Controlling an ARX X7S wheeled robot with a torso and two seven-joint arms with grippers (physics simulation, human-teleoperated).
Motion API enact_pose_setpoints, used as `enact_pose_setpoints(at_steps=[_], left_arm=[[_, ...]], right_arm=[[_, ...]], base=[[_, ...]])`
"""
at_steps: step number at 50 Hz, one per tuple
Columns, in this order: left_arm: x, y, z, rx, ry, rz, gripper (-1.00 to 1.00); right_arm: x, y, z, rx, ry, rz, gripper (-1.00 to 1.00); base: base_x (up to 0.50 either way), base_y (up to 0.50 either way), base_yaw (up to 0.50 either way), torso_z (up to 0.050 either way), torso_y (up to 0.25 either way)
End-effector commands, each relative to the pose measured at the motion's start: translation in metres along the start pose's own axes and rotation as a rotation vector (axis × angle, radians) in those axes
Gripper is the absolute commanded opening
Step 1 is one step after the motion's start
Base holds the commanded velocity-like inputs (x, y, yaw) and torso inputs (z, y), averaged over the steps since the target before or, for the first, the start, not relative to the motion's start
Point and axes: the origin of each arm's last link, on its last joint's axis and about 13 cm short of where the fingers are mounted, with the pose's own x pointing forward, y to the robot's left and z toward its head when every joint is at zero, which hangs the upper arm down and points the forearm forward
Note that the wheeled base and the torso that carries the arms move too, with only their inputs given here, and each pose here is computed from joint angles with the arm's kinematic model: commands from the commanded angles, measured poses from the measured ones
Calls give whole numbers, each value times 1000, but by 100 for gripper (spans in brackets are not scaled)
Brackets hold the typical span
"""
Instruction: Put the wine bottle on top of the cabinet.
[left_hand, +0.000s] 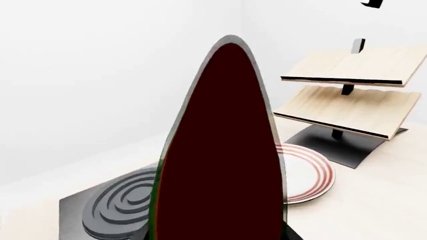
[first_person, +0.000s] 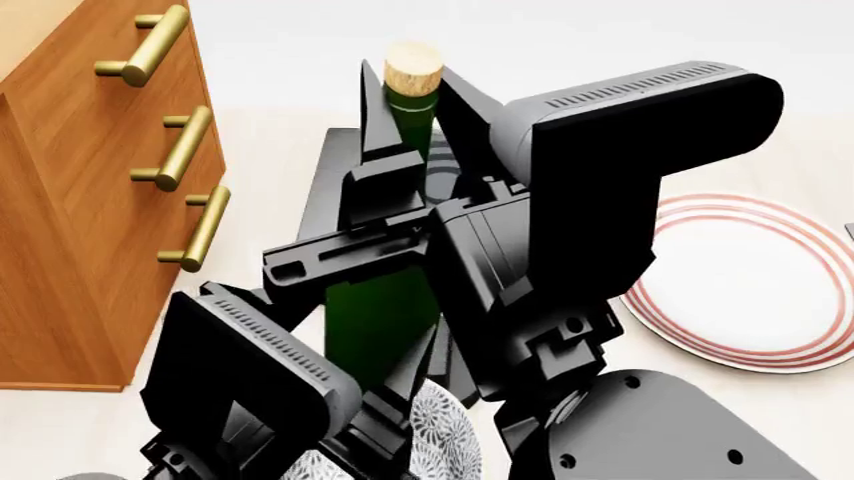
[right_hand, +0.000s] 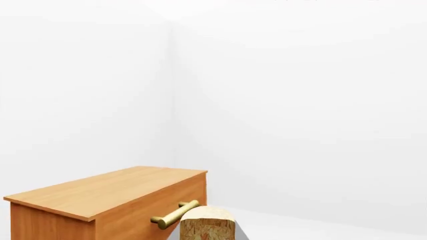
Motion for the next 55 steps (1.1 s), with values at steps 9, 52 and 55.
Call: enact_pose_setpoints(at_steps=[9, 52, 55], left_arm=[[1, -2, 3, -61, -13, -21, -100], [-1, 21, -1, -58, 10, 102, -100], [-1, 27, 3, -50, 5, 124, -100]], right_arm=[[1, -3, 3, -7, -14, -14, -100], [-98, 8, -11, 4, -142, -231, 100], [-107, 9, -18, -16, -129, -246, 100]], base=[[0, 0, 0, 0, 1], [0, 0, 0, 0, 0], [0, 0, 0, 0, 3]])
